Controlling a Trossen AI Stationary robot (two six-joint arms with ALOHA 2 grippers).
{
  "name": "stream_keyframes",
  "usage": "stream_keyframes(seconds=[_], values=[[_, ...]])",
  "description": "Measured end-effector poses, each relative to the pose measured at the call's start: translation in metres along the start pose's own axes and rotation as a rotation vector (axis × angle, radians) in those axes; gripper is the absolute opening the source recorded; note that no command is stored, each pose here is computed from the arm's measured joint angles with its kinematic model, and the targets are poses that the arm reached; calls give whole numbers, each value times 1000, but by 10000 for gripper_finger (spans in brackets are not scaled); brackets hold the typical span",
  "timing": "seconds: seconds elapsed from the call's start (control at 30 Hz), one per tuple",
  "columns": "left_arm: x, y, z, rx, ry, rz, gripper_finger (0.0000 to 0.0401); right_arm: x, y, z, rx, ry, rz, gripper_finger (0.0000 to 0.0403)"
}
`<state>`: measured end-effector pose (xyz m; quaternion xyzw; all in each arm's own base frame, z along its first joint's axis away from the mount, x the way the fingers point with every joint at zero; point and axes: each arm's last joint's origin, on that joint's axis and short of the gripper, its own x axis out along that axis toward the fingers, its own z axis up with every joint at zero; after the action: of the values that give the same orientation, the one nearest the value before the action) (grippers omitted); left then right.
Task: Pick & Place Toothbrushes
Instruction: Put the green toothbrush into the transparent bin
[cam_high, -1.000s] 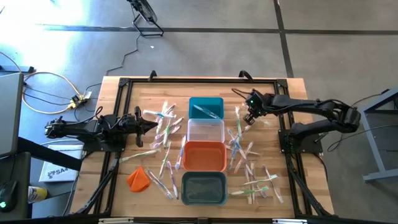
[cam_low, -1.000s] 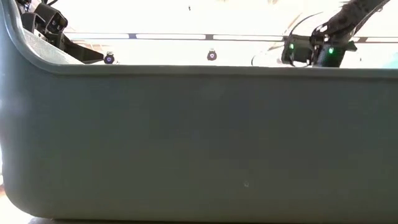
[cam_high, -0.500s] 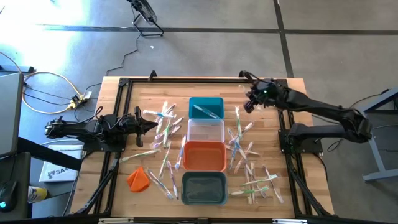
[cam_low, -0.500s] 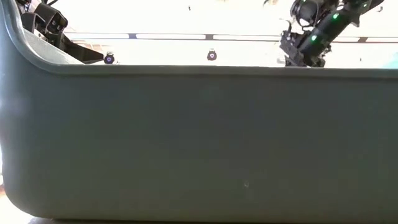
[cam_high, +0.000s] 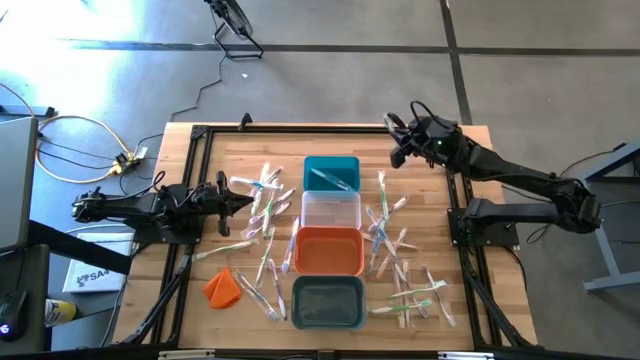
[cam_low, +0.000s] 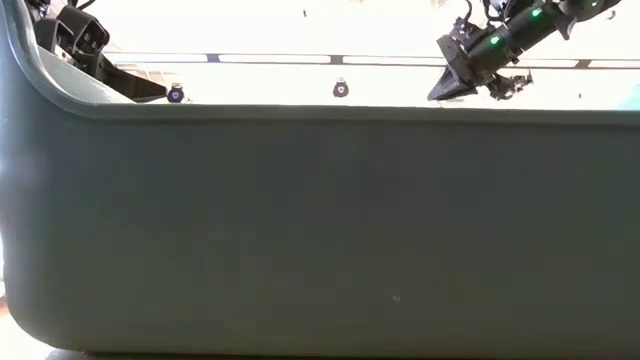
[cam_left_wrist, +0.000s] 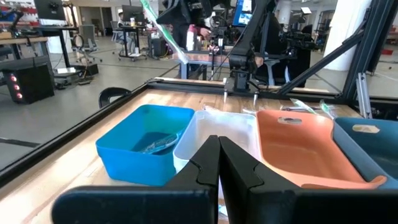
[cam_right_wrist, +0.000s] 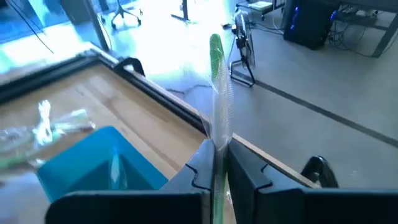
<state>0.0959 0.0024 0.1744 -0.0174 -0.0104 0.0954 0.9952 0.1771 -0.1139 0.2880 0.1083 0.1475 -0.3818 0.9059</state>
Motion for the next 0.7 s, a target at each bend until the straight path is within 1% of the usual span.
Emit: stream_keyframes(seconds=[0.1,0.23,0.33,0.5,0.7], values=[[0,0,0,0,0,0,1,0,3,4,7,-37,79,15],[0,0,0,0,0,0,1,-1,12,9,-38,-77,242,15],[0,0,0,0,0,0,1,0,24,9,-75,-92,325,15],[0,0,0,0,0,0,1,1,49,4,-103,-98,432,15],[0,0,0,0,-1,-1,1,3,87,-8,-133,-102,571,15]])
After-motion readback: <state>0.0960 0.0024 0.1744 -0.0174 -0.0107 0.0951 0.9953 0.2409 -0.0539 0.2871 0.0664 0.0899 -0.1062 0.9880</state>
